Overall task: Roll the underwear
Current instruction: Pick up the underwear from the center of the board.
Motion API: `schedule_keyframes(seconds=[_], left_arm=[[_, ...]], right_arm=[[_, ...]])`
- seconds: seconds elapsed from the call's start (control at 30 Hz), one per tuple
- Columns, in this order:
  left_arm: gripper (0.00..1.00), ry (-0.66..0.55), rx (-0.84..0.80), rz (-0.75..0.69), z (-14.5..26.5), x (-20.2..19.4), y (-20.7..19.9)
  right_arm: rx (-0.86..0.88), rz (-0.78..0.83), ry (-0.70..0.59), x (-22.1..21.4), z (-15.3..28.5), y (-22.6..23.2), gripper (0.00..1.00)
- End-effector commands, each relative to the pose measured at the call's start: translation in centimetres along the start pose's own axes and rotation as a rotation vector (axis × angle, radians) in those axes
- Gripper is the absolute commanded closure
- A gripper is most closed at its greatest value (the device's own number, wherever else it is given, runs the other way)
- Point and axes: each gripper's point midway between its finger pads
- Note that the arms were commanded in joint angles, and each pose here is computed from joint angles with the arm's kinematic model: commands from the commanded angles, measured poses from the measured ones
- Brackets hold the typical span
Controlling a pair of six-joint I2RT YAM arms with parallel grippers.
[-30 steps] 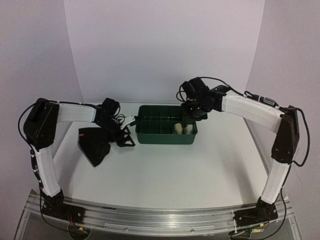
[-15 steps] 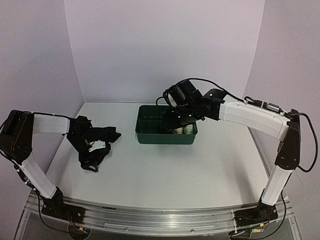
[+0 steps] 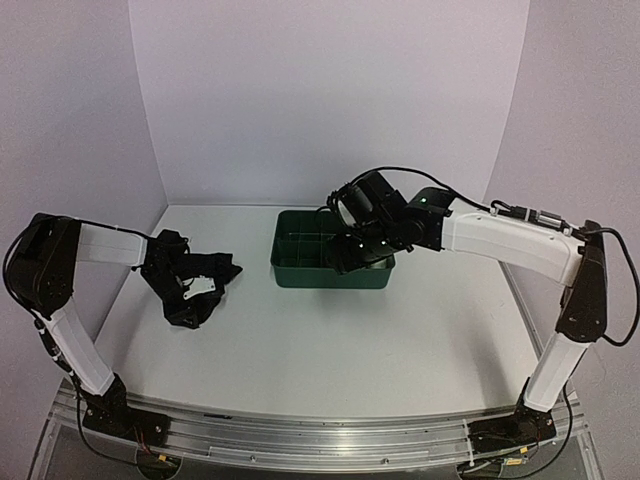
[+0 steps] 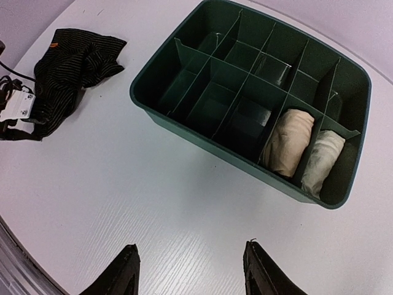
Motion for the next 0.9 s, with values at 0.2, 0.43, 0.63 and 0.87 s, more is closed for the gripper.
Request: schedule_keyframes(seconds=[0.2, 0.43, 0.63, 0.87], left_arm=[[1.00, -0.130, -0.090, 0.000, 6.7, 7.8, -1.5], [1.00, -0.323, -0.339, -0.352, 22.1, 15.7, -13.6], [1.00, -0.618, -0.356, -0.468, 32.3, 18.4, -18.2], [1.00, -0.604, -0.458, -0.289, 30.7, 19.4, -18.3]], right_arm=[[0.146, 0.089, -0.102, 2.2, 3.3, 3.3, 0.46], [0.277, 0.205, -0.223, 4.1, 7.3, 5.7, 0.46], [0.341, 0.275, -0.342, 4.2, 12.3, 5.6, 0.44], [0.250, 0.280, -0.379, 2.3, 14.4, 2.8, 0.40]])
Point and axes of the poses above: each gripper's point midway between its finger pads, its own z axis back along the fingers, its own y axis along the line the jaws close on, x = y × z, and after that the axes turned 6 degrees about z, right-handed
